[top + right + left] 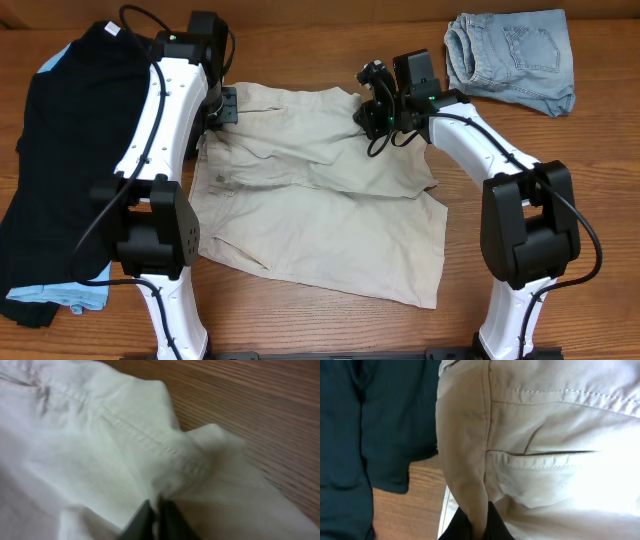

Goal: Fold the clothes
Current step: 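Release the right gripper and move it to the shorts' right side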

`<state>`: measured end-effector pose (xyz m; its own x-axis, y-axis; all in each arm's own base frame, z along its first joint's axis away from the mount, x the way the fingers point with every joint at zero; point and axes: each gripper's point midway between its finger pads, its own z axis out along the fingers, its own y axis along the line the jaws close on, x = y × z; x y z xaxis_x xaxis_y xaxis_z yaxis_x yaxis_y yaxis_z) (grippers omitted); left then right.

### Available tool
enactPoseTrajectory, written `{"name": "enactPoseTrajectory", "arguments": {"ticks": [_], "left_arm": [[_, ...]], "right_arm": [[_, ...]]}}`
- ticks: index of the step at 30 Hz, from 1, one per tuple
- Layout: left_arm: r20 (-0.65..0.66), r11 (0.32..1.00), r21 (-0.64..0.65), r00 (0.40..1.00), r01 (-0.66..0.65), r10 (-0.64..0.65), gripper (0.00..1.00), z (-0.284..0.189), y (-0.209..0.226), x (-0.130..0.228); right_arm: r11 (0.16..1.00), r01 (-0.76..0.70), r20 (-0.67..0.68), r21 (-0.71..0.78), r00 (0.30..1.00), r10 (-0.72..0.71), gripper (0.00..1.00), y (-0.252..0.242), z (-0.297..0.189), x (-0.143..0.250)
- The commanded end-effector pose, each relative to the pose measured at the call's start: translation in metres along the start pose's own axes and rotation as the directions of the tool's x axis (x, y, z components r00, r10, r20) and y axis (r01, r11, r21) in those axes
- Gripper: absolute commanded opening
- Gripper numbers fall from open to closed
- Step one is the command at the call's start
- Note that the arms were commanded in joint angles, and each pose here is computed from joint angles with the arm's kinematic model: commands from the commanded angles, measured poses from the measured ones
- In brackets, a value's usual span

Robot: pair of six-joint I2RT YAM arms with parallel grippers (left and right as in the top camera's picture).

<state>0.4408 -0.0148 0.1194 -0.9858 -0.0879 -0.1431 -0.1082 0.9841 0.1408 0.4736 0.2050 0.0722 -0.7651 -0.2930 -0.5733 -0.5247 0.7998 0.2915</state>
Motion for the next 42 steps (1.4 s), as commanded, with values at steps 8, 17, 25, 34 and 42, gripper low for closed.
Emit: {"name": "enactPoseTrajectory", "arguments": {"ticks": [8,17,25,34,42], "left_arm": [[0.198,0.993,0.122,0.980,0.006,-0.030,0.04,-0.086,-0.007,-0.037],[0.212,0.993,0.120,0.977,-0.002,-0.023,0.04,-0.098,-0.005,-0.037],[0.206,0.994,0.109,0.979,-0.013,-0.009,0.04,-0.095,-0.004,-0.036],[0.205,0.994,0.110,0.979,-0.013,-0.009,0.04,-0.095,-0.004,-0.037],[0.205,0.994,0.110,0.979,-0.014,-0.009,0.04,-0.094,-0.004,-0.037]], "right_arm": [[0.993,-0.081,0.101,0.088,0.992,0.072,0.04,-0.003,-0.102,-0.068],[0.983,-0.182,-0.287,0.029,0.940,0.182,0.04,0.091,-0.082,0.025],[0.971,-0.172,-0.443,0.167,0.867,0.230,0.69,0.121,-0.050,0.098],[0.897,-0.350,-0.137,0.268,0.908,0.395,0.77,0.021,-0.103,0.022],[0.881,-0.433,-0.034,0.191,0.894,0.447,0.83,-0.072,-0.114,0.013]]}}
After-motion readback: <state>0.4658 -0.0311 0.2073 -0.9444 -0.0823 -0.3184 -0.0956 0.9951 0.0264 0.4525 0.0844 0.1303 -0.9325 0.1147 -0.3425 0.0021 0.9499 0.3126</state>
